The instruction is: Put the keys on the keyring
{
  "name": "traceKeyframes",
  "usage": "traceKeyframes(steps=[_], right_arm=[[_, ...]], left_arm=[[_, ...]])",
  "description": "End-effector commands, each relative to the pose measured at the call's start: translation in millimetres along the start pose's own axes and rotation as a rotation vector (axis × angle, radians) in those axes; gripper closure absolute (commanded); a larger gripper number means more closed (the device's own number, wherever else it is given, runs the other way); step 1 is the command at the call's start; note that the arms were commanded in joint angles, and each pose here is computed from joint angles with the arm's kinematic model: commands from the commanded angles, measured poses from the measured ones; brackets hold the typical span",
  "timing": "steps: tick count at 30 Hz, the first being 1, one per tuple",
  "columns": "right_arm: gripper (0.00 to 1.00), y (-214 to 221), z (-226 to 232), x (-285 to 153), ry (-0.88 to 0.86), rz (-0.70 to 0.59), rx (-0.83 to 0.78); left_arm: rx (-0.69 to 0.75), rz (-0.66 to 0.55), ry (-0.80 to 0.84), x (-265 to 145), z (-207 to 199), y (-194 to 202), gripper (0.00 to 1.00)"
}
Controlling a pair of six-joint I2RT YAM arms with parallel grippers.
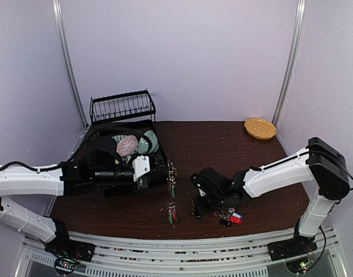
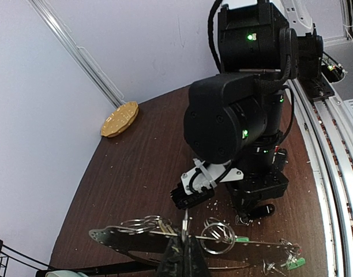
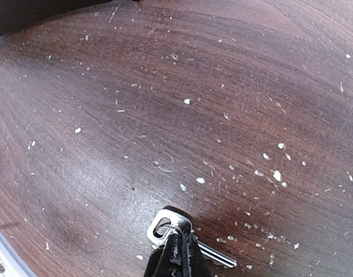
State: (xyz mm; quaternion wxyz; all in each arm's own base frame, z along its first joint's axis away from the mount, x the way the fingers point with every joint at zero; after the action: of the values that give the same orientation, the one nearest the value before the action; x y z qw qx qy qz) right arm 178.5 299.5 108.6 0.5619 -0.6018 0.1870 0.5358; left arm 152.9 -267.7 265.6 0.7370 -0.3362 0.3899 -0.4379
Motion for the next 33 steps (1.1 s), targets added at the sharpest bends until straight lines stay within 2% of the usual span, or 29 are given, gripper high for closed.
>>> traceKeyframes(steps=[1, 4, 12, 16, 18, 19, 21, 24, 25, 28, 33], right_arm=[[1.0, 6.0, -0.9, 5.8, 0.007, 0.021, -0.018], [1.0, 3.0, 2.0, -1.0, -0.035, 0.005, -0.034], [1.0, -9.5, -0.1, -53.1, -0.259, -0.162, -0.137], [1.0, -13.6, -11.9, -69.5, -0.293, -0.193, -0.136], [1.0, -15.8, -19.5, -74.7, -0.239, -0.219, -0.113], [1.0, -15.6, -24.8, -72.4, -0.193, -0.214, -0.095], [0.94, -12.9, -28.6, -60.8, -0.143, -0.161, -0.083], [0.72, -9.8, -20.4, -35.7, -0.187, -0.066, -0.026], [0.68, -9.3, -17.8, -29.6, -0.194, -0.052, -0.011], [0.67, -6.2, -18.4, -19.1, -0.173, -0.036, 0.004], [0.73, -3.2, -14.8, -15.6, -0.178, -0.023, -0.009]], left_arm=[[0.03, -0.071, -0.038, -5.0, 5.6, -12.1, 1.0], [0.03, -0.069, -0.039, -5.0, 5.9, -11.9, 1.0], [0.039, -0.054, -0.045, -3.7, 6.0, -9.9, 1.0], [0.043, -0.041, -0.045, -1.6, 5.7, -7.5, 1.0], [0.05, -0.032, -0.044, -0.3, 5.3, -5.8, 1.0], [0.051, -0.022, -0.049, 0.7, 5.6, -4.6, 1.0], [0.053, -0.008, -0.054, 1.7, 6.1, -3.4, 1.0], [0.056, -0.013, -0.05, 2.0, 6.1, -4.0, 1.0], [0.053, -0.012, -0.05, 2.0, 6.0, -3.9, 1.0], [0.053, -0.009, -0.048, 1.7, 5.5, -3.2, 1.0], [0.053, -0.006, -0.046, 1.7, 4.6, -2.1, 1.0]])
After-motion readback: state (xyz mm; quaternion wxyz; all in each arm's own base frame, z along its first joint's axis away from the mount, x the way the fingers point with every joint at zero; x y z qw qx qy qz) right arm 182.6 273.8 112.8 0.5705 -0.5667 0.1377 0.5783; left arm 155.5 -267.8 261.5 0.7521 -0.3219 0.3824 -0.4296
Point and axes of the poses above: each gripper's point midway between its finger pads, its own x axis out along the fingers, its own z axis along the line the jaws close on, y = z × x, the point moved 10 cm from there along -x, back along the fingers, and after that the axes turned 1 degree about x, right-handed, at the moved point
